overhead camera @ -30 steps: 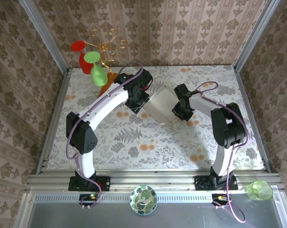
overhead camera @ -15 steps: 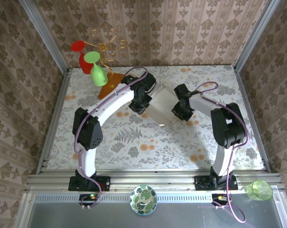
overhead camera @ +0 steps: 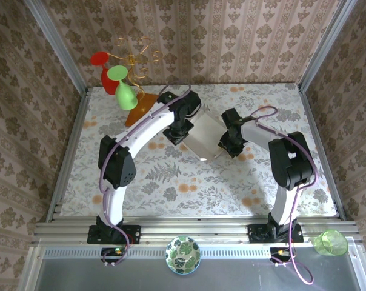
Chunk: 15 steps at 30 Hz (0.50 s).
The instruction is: Fold the paper box
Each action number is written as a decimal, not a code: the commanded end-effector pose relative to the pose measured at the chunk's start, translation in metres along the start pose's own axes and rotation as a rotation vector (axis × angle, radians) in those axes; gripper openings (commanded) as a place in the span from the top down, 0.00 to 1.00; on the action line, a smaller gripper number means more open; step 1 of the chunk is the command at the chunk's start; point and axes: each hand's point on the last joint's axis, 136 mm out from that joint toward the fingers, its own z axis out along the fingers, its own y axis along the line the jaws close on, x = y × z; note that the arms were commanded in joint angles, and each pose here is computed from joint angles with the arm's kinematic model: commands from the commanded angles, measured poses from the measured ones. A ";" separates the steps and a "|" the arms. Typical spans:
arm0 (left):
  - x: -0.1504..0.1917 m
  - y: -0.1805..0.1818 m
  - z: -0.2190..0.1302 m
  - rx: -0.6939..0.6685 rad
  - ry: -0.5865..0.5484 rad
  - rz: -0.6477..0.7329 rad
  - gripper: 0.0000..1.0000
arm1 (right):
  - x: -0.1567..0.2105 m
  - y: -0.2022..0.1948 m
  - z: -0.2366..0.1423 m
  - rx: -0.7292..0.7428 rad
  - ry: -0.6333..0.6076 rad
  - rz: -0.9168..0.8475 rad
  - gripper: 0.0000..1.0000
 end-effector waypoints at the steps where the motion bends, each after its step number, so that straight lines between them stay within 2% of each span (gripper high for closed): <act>1: -0.020 0.010 -0.008 -0.067 -0.090 0.132 1.00 | 0.011 0.008 -0.036 -0.074 0.026 0.040 0.48; 4: -0.031 0.009 -0.018 -0.066 -0.157 0.229 1.00 | 0.014 0.017 -0.061 -0.146 0.025 0.060 0.44; 10: -0.049 0.003 -0.032 -0.070 -0.238 0.451 1.00 | 0.019 0.037 -0.104 -0.281 0.040 0.103 0.41; 13: -0.056 -0.005 -0.038 -0.071 -0.257 0.589 1.00 | 0.013 0.045 -0.123 -0.331 0.022 0.111 0.42; 15: -0.059 -0.013 -0.041 -0.072 -0.267 0.729 1.00 | 0.005 0.053 -0.134 -0.372 -0.003 0.094 0.44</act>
